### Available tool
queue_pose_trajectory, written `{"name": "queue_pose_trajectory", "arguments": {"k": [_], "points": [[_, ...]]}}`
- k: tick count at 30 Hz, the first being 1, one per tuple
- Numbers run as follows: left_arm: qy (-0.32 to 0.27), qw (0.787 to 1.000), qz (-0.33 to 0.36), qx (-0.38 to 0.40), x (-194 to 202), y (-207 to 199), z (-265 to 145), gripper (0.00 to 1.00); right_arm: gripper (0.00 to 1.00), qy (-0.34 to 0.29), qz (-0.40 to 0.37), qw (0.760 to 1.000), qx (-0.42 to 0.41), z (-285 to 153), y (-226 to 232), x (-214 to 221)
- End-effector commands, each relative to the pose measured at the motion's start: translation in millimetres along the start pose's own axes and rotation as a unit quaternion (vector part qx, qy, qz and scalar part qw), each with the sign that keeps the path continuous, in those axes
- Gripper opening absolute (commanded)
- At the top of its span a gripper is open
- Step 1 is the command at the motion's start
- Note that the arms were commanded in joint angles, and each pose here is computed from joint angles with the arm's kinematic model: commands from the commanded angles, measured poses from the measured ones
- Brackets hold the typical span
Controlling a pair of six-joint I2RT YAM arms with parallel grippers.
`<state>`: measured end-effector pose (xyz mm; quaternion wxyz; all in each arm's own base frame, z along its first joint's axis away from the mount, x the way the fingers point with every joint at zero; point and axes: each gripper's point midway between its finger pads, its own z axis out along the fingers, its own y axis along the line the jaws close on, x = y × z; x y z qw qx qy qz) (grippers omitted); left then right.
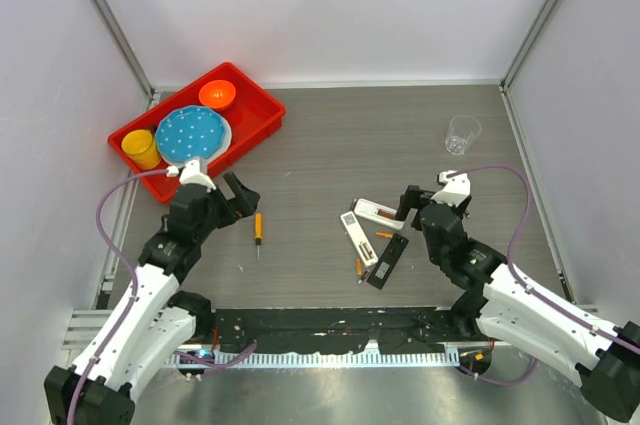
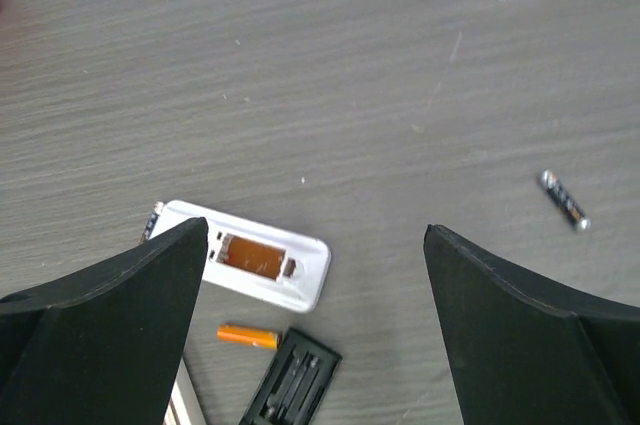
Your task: Unload the batteries from the remote control
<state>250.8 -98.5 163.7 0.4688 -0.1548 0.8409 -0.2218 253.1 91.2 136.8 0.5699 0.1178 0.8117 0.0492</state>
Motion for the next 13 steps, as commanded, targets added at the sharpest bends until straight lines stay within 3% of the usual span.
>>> {"name": "queue_pose_trajectory", "arguments": {"k": [1,9,13], "points": [[-0.103,0.994,0.031,0.033,-55.1,-24.2,12.8,1.00,0.95,-0.110,-0.055,0.991,-0.051,0.6,26.9,-61.0],[-0.195,0.972,0.120,-0.058,-108.4,-5.4,22.6,1.00,0.99,-0.250,-0.102,0.962,-0.044,-8.1,21.9,-109.5],[-0.218,0.961,0.161,-0.050,-107.9,-2.3,30.0,1.00,1.00,-0.260,-0.146,0.954,-0.044,10.4,19.6,-113.2]]}}
